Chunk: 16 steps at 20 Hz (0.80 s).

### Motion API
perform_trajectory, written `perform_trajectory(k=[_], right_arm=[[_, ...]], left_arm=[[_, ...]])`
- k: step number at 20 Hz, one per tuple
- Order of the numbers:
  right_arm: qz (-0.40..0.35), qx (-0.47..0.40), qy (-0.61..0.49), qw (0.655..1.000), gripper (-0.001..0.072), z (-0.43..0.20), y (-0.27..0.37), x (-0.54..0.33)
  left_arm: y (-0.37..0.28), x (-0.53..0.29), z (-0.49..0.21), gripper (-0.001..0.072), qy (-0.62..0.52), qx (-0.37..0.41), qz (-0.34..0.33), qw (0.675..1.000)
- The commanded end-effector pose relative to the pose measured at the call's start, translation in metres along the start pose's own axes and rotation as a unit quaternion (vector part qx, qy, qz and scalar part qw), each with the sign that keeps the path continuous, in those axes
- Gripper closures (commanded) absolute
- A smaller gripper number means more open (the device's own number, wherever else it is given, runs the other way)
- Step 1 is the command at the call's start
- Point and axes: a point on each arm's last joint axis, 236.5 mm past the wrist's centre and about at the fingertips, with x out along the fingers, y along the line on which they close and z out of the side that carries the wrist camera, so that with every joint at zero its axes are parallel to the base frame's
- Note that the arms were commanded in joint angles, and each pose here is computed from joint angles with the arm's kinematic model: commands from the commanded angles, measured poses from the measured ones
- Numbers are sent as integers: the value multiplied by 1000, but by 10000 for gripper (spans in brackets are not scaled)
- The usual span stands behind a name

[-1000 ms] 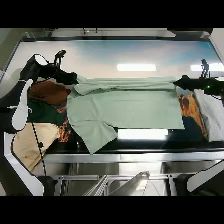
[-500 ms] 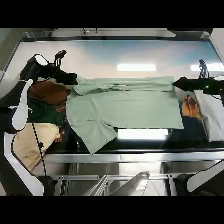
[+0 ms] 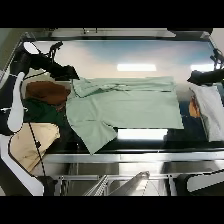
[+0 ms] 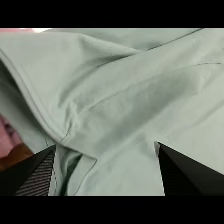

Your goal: Fold the shirts.

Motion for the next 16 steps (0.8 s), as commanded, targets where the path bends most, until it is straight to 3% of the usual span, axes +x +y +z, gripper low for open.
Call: perform_trajectory(k=[1, 6, 11, 12, 13, 14, 16], right_arm=[[-14, 28, 58, 998, 689, -27, 4, -39], [15, 67, 185, 980, 689, -121, 13, -51], [39, 165, 199, 965, 678, -179, -6, -54], [41, 172, 207, 962, 548, -186, -10, -51], [41, 176, 218, 959, 274, -193, -12, -47], [46, 173, 225, 958, 152, -197, -14, -42], [60, 159, 237, 956, 153, -204, -13, -31]], left_arm=[[-2, -31, -32, 6, 31, -56, -7, 998], [-15, -27, -145, 5, 122, -131, -27, 984], [-39, -7, -263, 5, 170, -188, -31, 967], [-41, -5, -277, 5, 172, -194, -29, 965], [-44, -3, -288, 5, 168, -199, -29, 965], [-48, -1, -295, 5, 161, -206, -33, 965], [-54, 1, -303, 6, 140, -213, -36, 966]])
